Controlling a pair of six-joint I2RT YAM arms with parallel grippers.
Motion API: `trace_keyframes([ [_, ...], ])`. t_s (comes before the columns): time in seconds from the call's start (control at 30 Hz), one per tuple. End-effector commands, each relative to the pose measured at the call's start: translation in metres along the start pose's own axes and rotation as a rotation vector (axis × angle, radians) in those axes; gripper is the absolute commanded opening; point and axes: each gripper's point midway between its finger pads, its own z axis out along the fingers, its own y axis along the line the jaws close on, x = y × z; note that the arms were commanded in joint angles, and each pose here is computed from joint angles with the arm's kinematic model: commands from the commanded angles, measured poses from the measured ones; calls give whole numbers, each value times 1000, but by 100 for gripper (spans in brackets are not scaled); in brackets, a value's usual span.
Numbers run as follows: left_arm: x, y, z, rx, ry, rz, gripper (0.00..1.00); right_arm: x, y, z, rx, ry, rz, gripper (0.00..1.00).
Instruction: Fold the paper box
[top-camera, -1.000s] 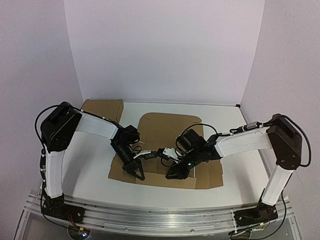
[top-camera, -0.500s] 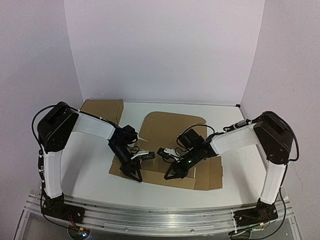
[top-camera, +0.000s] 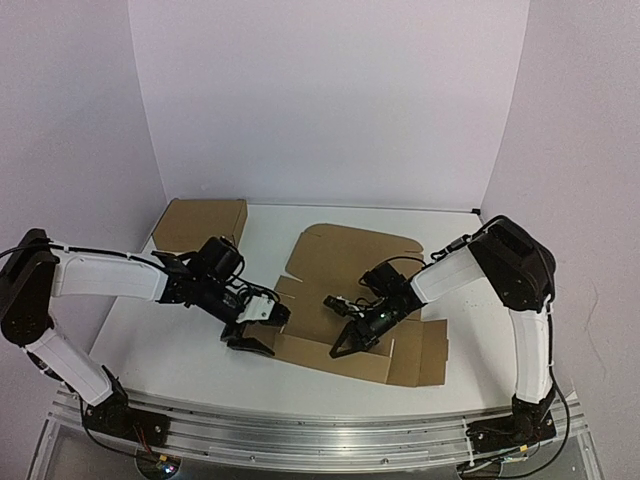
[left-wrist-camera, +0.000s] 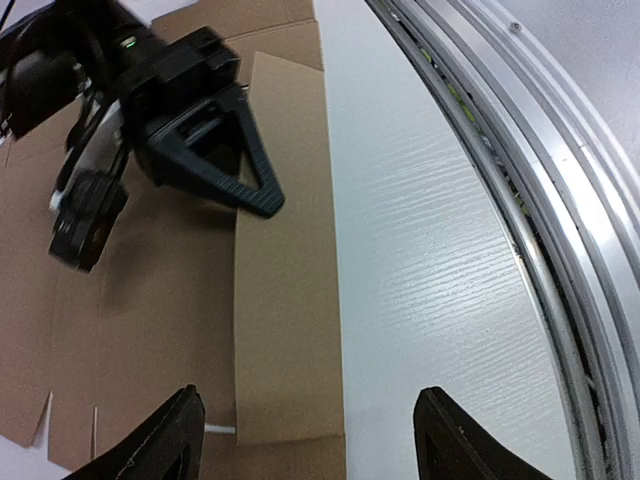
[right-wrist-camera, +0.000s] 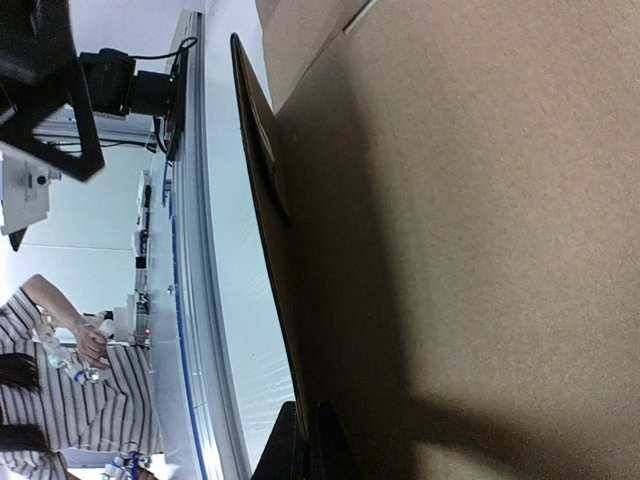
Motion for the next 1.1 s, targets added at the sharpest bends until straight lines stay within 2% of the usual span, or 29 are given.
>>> trace_keyframes([
  [0.0,-5,10,30,-68,30,248,63,27,-45,7,135,54,208,0],
  [0.03,-6,14,34,-69,25,239,53,27,-45,7,136,54,207,0],
  [0.07,-7,20,39,-70,27,216,48,26,-46,7,139,53,202,0],
  [0.17,-4,38,53,-71,51,139,37,27,-48,6,155,55,192,0],
  [0.3,9,35,67,-22,83,89,30,28,-48,5,155,60,191,0],
  [0.43,26,28,75,12,129,55,17,29,-46,5,157,62,177,0],
  [0.63,62,8,84,95,242,21,13,13,-41,-4,205,35,144,1],
  [0.83,97,-28,89,210,405,-94,4,-18,-30,-25,322,-44,95,17],
  [0.87,100,-31,88,214,420,-105,4,-23,-31,-31,364,-61,88,20],
  [0.97,109,-37,84,207,459,-138,3,-43,-25,-61,527,-136,54,37],
  [1.07,115,-39,81,190,492,-182,3,-58,-9,-101,700,-220,40,40],
])
